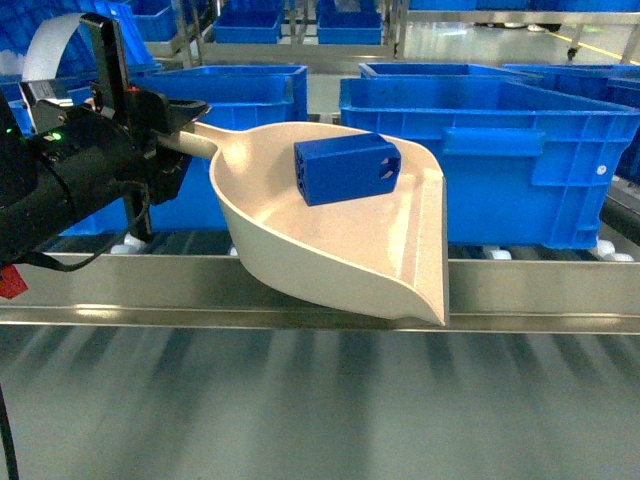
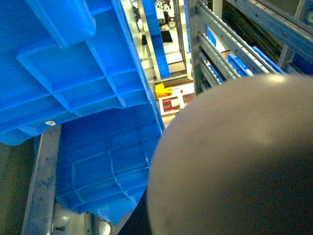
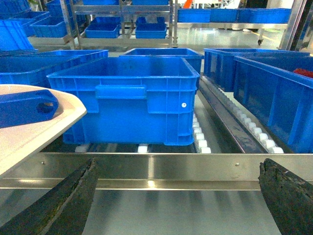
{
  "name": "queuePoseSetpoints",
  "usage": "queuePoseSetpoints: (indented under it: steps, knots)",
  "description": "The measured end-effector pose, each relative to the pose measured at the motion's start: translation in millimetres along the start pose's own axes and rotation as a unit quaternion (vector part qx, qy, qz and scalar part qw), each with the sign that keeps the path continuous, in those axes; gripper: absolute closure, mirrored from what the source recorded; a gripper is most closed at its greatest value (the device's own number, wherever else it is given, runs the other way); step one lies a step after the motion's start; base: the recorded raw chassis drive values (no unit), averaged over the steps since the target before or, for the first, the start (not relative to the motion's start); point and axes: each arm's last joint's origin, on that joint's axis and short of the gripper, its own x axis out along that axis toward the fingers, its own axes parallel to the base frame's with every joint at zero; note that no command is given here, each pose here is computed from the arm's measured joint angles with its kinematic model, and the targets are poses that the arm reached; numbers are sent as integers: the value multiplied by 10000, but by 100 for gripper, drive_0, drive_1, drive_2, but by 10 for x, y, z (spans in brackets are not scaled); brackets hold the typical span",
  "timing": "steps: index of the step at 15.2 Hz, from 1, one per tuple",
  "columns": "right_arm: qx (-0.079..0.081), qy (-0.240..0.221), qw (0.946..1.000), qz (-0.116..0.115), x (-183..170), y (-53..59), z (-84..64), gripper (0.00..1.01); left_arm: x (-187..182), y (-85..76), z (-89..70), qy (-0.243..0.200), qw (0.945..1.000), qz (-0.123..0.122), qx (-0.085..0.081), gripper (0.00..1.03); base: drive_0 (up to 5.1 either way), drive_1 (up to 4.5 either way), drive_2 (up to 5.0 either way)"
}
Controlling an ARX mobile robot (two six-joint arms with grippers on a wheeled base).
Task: Place part in tray to right shelf
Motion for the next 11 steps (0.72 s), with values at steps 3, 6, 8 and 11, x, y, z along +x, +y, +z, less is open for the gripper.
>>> queuePoseSetpoints:
  steps: [3,6,8,11]
  knots:
    - [0,0,10000,0,0,0,0,3,0,0,0,0,10000,2,0,89,0,0,0]
    - [0,0,10000,0,0,0,0,3,0,0,0,0,10000,0,0,89,0,0,0]
    - [0,2,10000,2,0,0,0,3,0,0,0,2,10000,1,0,89,0,0,0]
    - [0,0,10000,2,0,0,0,3,0,0,0,0,10000,0,0,89,0,0,0]
